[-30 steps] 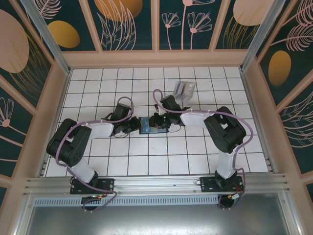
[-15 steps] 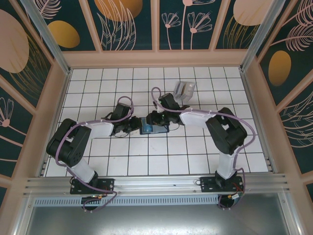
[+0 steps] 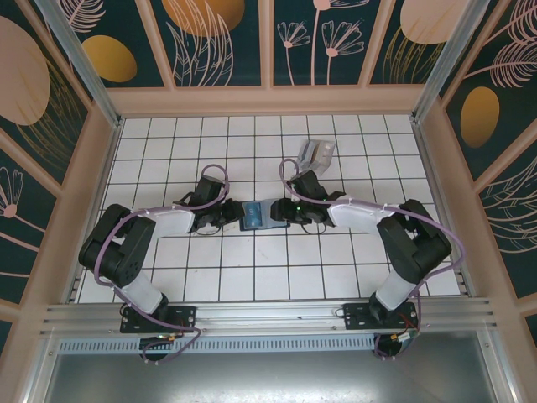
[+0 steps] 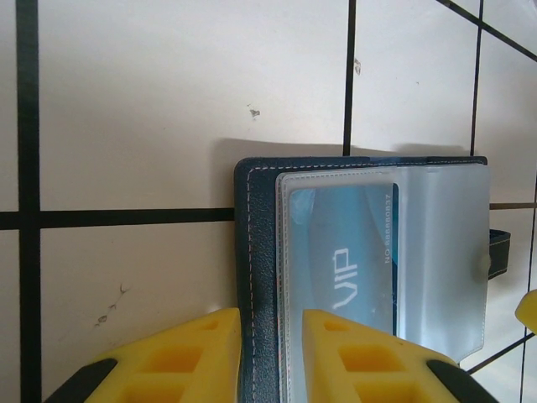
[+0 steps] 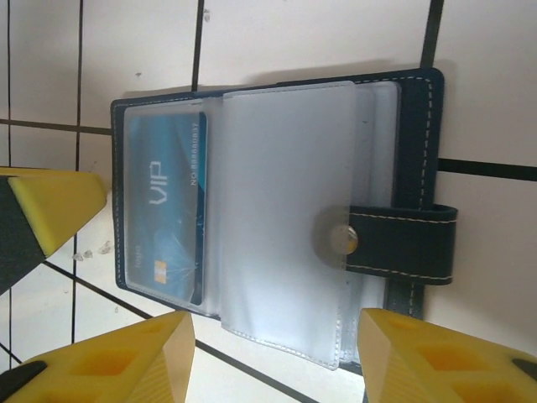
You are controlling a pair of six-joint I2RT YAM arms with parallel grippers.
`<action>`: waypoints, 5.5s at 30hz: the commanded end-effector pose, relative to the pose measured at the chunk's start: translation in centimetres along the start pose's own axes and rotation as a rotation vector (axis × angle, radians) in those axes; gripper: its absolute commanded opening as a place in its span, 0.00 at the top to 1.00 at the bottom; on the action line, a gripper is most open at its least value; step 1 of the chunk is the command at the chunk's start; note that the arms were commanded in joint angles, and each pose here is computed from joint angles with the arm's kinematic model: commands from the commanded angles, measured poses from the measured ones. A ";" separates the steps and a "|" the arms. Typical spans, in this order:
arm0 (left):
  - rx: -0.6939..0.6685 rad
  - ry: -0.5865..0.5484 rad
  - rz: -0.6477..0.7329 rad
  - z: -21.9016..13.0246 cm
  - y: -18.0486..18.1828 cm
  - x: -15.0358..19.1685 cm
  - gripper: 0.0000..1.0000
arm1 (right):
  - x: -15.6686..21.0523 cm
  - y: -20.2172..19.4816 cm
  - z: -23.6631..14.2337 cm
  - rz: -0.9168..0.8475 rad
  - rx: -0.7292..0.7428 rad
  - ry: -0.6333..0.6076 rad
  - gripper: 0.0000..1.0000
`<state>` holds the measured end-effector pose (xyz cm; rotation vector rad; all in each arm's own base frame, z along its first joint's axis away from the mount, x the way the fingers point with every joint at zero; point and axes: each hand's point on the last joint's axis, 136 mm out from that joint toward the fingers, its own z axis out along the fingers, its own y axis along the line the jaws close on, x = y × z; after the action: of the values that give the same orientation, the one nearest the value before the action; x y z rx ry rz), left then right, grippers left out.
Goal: Put the credit cards into the card holder
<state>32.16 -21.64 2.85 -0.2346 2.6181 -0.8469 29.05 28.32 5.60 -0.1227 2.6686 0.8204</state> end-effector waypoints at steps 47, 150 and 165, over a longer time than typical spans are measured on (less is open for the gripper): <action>-0.001 -0.167 -0.060 -5.1 1.6 -5.8 0.52 | -1.4 10.4 5.1 -0.095 -0.412 0.076 0.62; -0.025 -0.172 0.033 -5.6 0.0 -5.0 0.45 | -23.6 -8.0 -4.8 0.116 0.103 -0.316 0.98; -0.038 -0.167 0.044 -6.2 0.1 -4.7 0.45 | -17.9 -7.1 -10.1 -0.001 0.131 -0.293 1.00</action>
<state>34.30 -17.05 8.47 -0.2577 2.4736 -0.7322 46.79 16.68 15.14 0.1112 2.4214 0.6117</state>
